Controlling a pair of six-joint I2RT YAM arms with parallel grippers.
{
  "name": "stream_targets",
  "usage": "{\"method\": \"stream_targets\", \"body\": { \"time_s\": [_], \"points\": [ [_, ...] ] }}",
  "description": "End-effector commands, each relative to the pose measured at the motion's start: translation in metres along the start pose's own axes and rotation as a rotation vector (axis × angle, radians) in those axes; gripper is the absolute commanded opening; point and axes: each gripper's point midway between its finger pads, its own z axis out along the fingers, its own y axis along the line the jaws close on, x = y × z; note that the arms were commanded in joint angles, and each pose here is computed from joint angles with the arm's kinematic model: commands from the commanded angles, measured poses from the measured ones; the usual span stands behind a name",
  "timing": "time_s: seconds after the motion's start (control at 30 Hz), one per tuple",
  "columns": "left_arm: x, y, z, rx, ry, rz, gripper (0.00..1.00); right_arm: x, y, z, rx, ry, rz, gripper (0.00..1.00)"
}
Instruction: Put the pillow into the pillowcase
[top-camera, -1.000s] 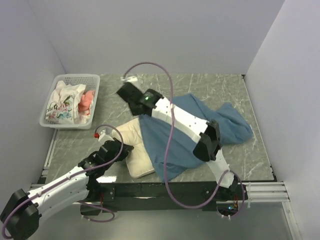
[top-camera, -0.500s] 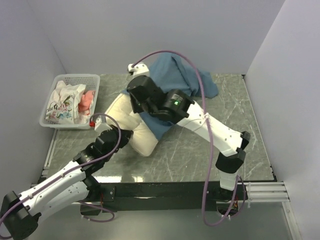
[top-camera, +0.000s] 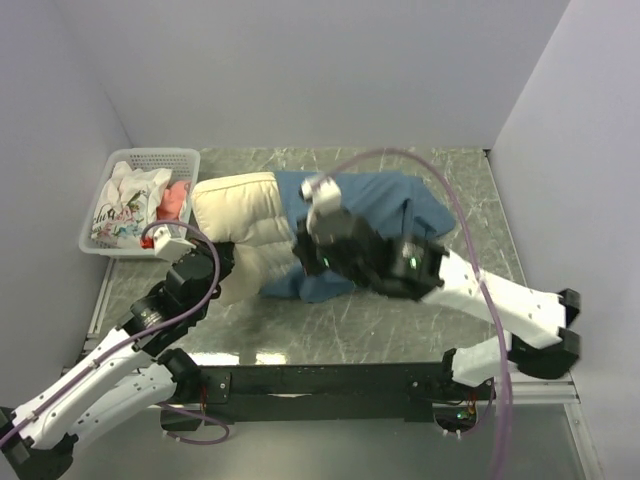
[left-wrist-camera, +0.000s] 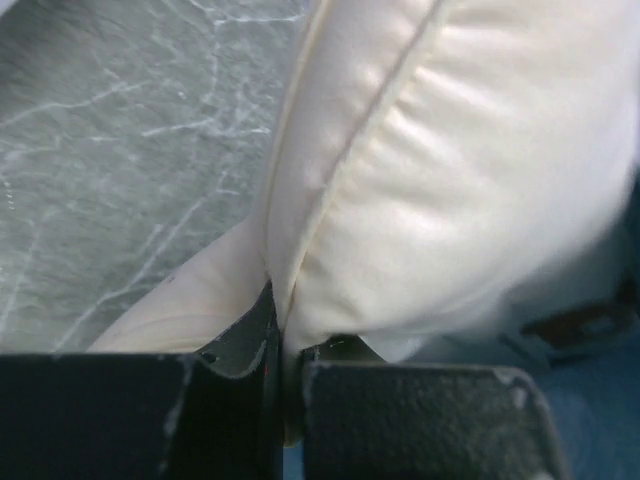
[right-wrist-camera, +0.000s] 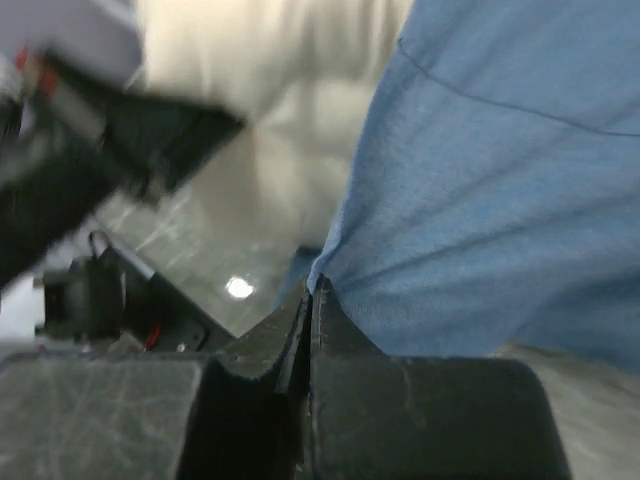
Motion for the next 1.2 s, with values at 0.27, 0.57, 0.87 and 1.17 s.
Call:
{"method": "stream_targets", "body": {
  "time_s": [0.27,0.57,0.87,1.17],
  "points": [
    [-0.014,0.019,0.011,0.079,-0.212,-0.123,0.04,0.202,0.070,-0.049,-0.307,0.183,0.076,0.05],
    [0.026,0.061,0.020,0.049,-0.149,-0.186,0.01,0.140,0.052,-0.086,-0.278,0.080,0.138,0.62],
    [0.043,0.053,0.004,0.317,-0.121,-0.171,0.01,0.042,-0.023,-0.060,0.005,-0.071,0.049,0.73],
    [0.055,0.032,-0.001,0.337,-0.004,-0.009,0.01,0.056,-0.070,0.025,0.103,0.013,-0.043,0.83]
  ]
}}
